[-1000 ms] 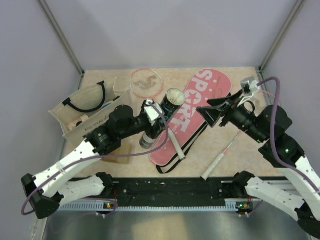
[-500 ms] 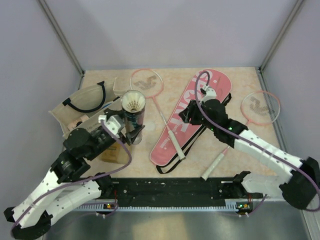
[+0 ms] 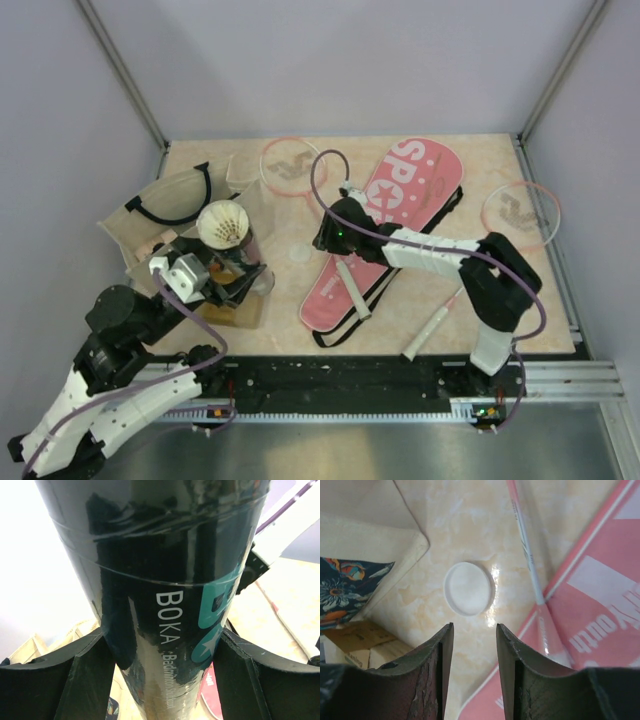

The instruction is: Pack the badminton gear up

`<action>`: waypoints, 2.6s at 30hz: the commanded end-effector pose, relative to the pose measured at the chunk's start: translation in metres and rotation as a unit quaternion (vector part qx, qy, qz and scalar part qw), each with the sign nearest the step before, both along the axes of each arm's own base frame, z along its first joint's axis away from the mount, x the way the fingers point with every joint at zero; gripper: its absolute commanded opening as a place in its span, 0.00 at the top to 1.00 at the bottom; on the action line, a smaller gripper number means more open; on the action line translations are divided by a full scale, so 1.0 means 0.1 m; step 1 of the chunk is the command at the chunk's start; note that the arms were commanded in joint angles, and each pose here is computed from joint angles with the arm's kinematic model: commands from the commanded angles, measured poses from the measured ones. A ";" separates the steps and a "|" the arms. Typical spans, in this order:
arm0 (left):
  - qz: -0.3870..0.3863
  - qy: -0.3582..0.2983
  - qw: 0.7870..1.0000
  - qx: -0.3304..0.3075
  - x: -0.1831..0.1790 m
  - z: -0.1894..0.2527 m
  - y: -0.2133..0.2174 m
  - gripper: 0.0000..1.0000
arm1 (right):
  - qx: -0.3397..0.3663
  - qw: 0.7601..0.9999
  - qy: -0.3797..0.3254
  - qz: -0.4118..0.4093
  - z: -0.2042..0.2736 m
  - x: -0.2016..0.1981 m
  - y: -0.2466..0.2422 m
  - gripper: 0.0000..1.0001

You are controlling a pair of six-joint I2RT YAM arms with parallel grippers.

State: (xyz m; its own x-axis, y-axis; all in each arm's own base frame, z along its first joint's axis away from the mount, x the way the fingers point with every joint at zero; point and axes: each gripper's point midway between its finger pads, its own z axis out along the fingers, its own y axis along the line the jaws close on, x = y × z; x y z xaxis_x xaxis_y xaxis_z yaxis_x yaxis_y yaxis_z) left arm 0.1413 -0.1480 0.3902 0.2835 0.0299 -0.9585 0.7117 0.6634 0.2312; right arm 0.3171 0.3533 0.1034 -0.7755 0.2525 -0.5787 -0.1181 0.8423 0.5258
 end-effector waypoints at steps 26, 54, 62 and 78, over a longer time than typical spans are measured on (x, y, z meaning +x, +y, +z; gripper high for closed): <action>-0.026 -0.044 0.997 -0.053 -0.30 0.27 0.18 0.82 | -0.213 0.977 0.023 -0.009 -0.95 0.20 0.42 0.81; 0.000 0.004 0.999 0.052 0.11 -0.28 -0.10 0.83 | -0.023 0.987 -0.160 0.000 1.32 0.34 -0.28 1.00; -0.017 0.039 0.993 0.111 0.34 -0.57 -0.41 0.83 | -0.034 0.967 -0.250 0.020 2.35 -0.15 -1.11 1.00; -0.052 0.071 0.979 0.183 0.87 -1.04 -1.11 0.83 | 0.043 0.935 -0.309 0.170 3.08 -0.97 -1.12 1.00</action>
State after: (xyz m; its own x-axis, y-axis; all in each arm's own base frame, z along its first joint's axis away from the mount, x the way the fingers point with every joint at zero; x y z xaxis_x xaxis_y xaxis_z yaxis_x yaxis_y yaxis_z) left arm 0.2159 -0.2419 0.2481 0.0701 0.4343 -0.8980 0.8304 0.4734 0.2938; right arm 0.2307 0.2296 0.4106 -0.3347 0.1967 -0.9216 -0.6012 0.7084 0.3696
